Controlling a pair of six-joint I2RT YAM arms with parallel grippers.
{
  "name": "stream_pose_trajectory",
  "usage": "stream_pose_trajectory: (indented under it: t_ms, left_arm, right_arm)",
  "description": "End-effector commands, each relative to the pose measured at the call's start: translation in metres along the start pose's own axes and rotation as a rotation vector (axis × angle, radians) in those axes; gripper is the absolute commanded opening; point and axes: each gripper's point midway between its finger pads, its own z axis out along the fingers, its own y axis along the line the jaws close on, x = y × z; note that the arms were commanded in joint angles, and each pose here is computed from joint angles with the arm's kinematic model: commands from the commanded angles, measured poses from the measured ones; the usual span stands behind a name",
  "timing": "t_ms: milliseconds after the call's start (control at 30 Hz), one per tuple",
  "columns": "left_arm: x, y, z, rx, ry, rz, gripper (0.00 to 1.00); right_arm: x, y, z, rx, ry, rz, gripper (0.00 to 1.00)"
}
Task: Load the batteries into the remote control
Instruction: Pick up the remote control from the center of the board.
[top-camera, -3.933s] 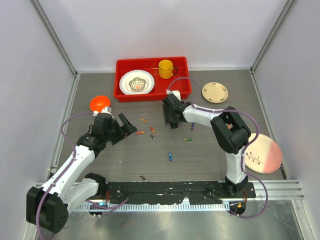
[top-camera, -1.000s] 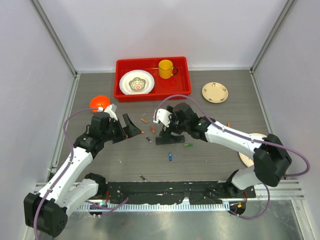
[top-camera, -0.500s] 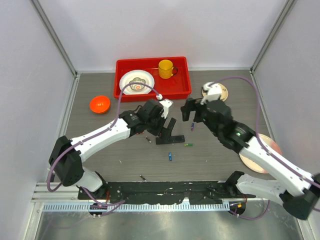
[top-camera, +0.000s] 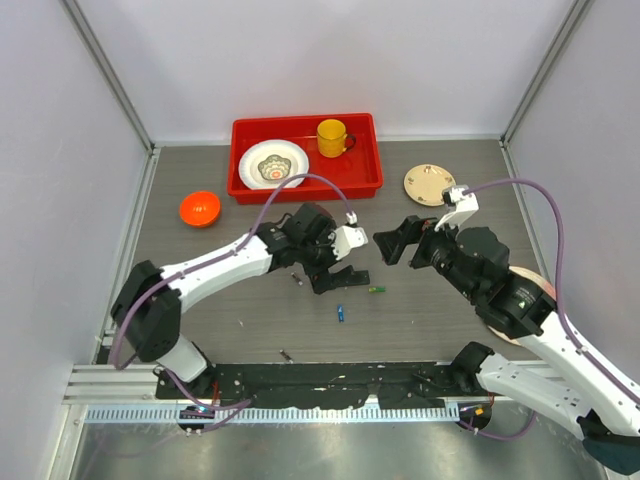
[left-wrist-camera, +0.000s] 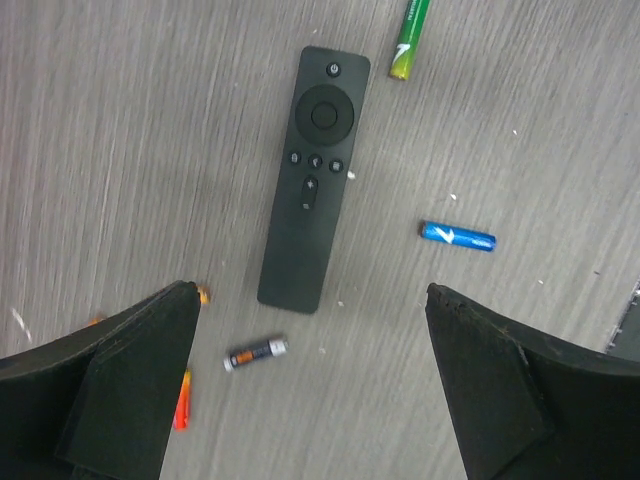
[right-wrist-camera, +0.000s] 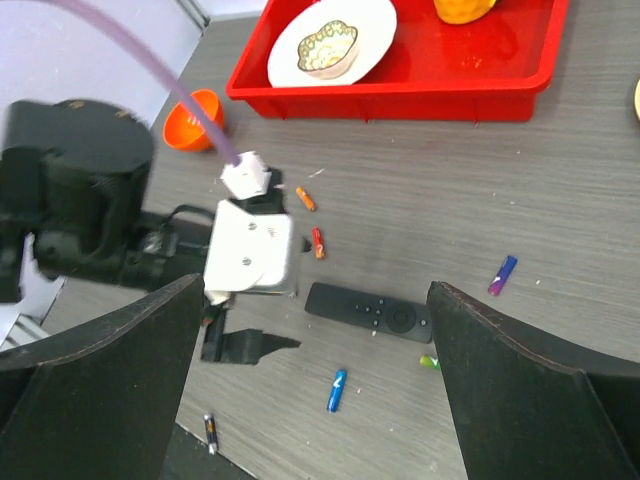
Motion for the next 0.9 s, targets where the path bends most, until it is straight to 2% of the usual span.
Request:
stream_pose_trajectory:
  t_ms: [0, 133, 333, 400, 567, 867]
  left_arm:
    - [-0.010, 0.006, 0.021, 0.095, 0.014, 0.154, 1.00]
    - [0.003, 0.015, 0.047, 0.147, 0.110, 0.156, 0.94]
    - [0.006, 0.032, 0.062, 0.151, 0.072, 0.107, 0.90]
    - [0.014, 0.031, 0.068, 0.172, 0.097, 0.105, 0.89]
    - [0.006, 0.024, 0.077, 0.210, 0.042, 0.094, 0.89]
    - [0.015, 0.021, 0.090, 0.224, 0.060, 0.080, 0.87]
  right_arm:
    - [-0.001, 0.005, -0.014, -0.042, 0.000, 0.009, 0.99]
    - [0.002, 0.003, -0.020, -0.047, 0.002, 0.026, 0.99]
    - [0.008, 0.001, -0.020, -0.045, 0.008, 0.036, 0.98]
    - [0.010, -0.002, -0.019, -0.034, 0.016, 0.022, 0.99]
    - [0.013, -0.005, -0.016, -0.018, 0.026, 0.012, 0.99]
    - [0.021, -0.012, -0.010, 0.011, 0.036, 0.002, 0.99]
